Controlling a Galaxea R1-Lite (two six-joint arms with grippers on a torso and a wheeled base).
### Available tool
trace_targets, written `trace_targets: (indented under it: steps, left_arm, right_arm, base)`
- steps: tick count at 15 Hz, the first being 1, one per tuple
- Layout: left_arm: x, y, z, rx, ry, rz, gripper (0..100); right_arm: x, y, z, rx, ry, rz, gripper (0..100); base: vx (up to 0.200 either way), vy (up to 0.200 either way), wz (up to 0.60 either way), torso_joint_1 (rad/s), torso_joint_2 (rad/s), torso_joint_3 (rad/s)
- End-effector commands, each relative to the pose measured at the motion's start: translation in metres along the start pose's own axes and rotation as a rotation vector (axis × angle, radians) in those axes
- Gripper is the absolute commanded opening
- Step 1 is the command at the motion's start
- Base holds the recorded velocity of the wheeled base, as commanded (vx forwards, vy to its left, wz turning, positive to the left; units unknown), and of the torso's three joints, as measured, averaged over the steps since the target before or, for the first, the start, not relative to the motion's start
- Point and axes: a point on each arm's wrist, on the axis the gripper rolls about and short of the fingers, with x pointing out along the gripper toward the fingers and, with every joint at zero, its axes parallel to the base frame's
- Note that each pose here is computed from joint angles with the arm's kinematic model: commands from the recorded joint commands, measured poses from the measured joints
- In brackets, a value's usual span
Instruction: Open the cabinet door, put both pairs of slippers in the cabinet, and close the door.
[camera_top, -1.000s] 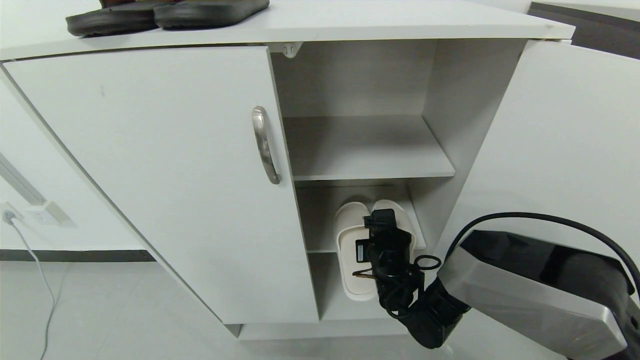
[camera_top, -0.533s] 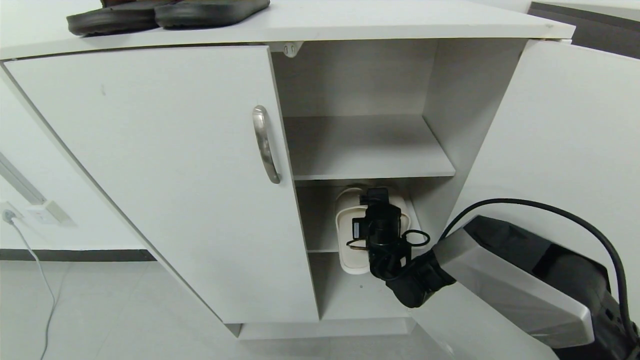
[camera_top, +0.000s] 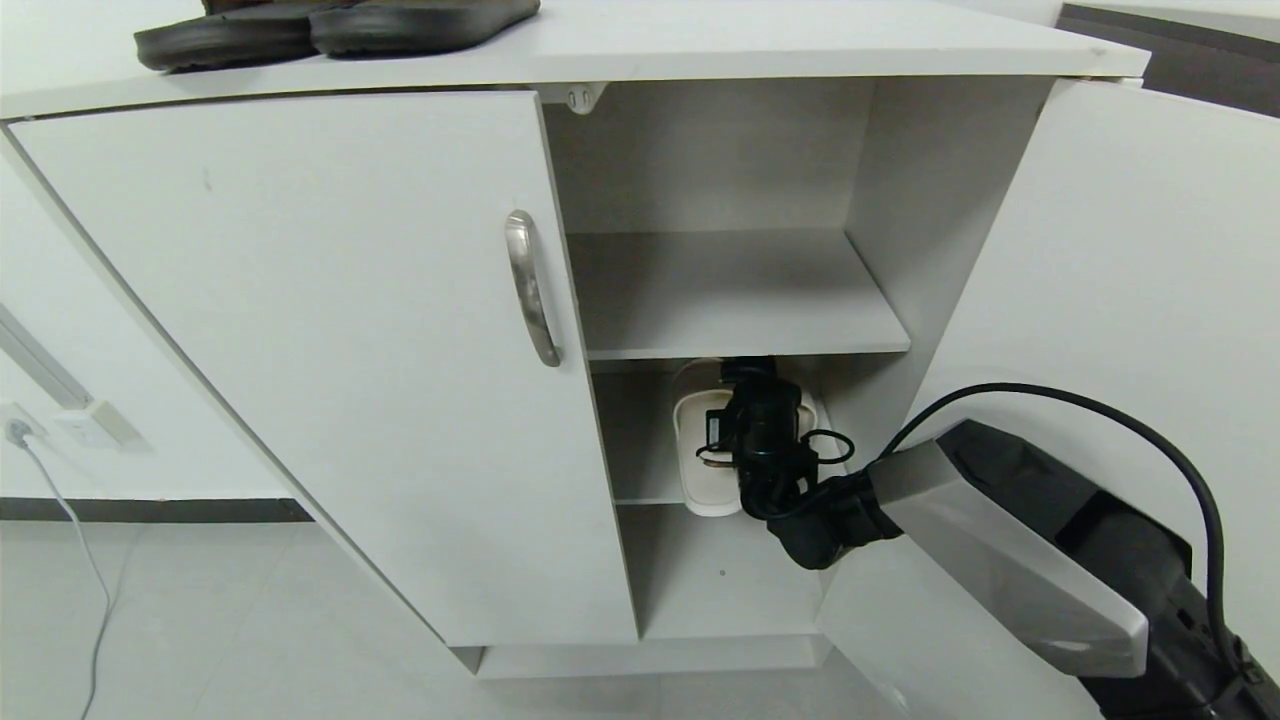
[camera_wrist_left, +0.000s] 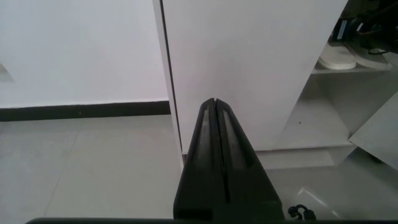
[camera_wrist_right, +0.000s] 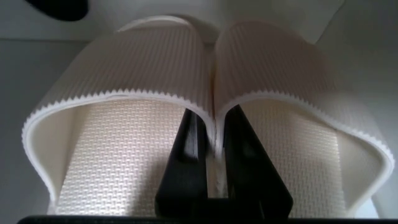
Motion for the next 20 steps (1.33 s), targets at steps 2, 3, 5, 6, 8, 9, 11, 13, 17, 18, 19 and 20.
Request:
trace_targets:
  steps: [2, 3, 5, 6, 8, 9, 11, 13, 17, 18, 19, 20]
  left_arm:
    - [0.000, 0.000, 0.000, 0.000, 0.001, 0.000, 0]
    - [0.000, 0.000, 0.000, 0.000, 0.001, 0.000, 0]
    - [0.000, 0.000, 0.000, 0.000, 0.001, 0.000, 0]
    - [0.000, 0.000, 0.000, 0.000, 0.001, 0.000, 0]
    - [0.000, 0.000, 0.000, -0.001, 0.001, 0.004, 0]
    - [0.000, 0.000, 0.000, -0.001, 0.001, 0.004, 0]
    - [0.000, 0.000, 0.000, -0.001, 0.001, 0.004, 0]
    - [0.000, 0.000, 0.000, -0.003, 0.001, 0.004, 0]
    - [0.000, 0.000, 0.000, -0.004, 0.001, 0.002, 0]
    - [0.000, 0.000, 0.000, -0.010, 0.001, 0.002, 0]
    - [0.000, 0.000, 0.000, -0.015, 0.001, 0.002, 0]
    - [0.000, 0.000, 0.000, -0.015, 0.001, 0.002, 0]
  right_arm:
    - [0.005, 0.001, -0.005, -0.006, 0.009, -0.004, 0]
    - [0.005, 0.001, -0.005, -0.006, 0.009, -0.004, 0]
    - [0.006, 0.001, -0.009, -0.010, 0.015, -0.005, 0]
    - [0.006, 0.001, -0.010, -0.011, 0.017, -0.005, 0]
    - [0.006, 0.001, -0.014, -0.015, 0.023, -0.005, 0]
    - [0.007, 0.001, -0.017, -0.018, 0.027, -0.005, 0]
    - [0.007, 0.001, -0.017, -0.017, 0.028, -0.005, 0]
    - [0.007, 0.001, -0.018, -0.018, 0.029, -0.005, 100]
    - [0.005, 0.000, -0.021, -0.027, 0.043, -0.008, 100]
    - [0.003, -0.001, -0.021, -0.028, 0.045, -0.006, 100]
    - [-0.001, 0.000, -0.018, -0.029, 0.045, -0.003, 100]
    - [-0.007, -0.001, -0.014, -0.030, 0.049, 0.000, 100]
  base:
    - [0.000, 0.000, 0.00, 0.000, 0.00, 0.000]
    - [0.000, 0.000, 0.00, 0.000, 0.00, 0.000]
    - [0.000, 0.000, 0.00, 0.000, 0.00, 0.000]
    - [0.000, 0.000, 0.00, 0.000, 0.00, 0.000]
    - [0.000, 0.000, 0.00, 0.000, 0.00, 0.000]
    - [0.000, 0.000, 0.00, 0.000, 0.00, 0.000]
    - [0.000, 0.000, 0.00, 0.000, 0.00, 0.000]
    - [0.000, 0.000, 0.00, 0.000, 0.00, 0.000]
    - [0.000, 0.000, 0.00, 0.000, 0.00, 0.000]
    - [0.000, 0.000, 0.00, 0.000, 0.00, 0.000]
    - [0.000, 0.000, 0.00, 0.000, 0.00, 0.000]
    - [0.000, 0.000, 0.00, 0.000, 0.00, 0.000]
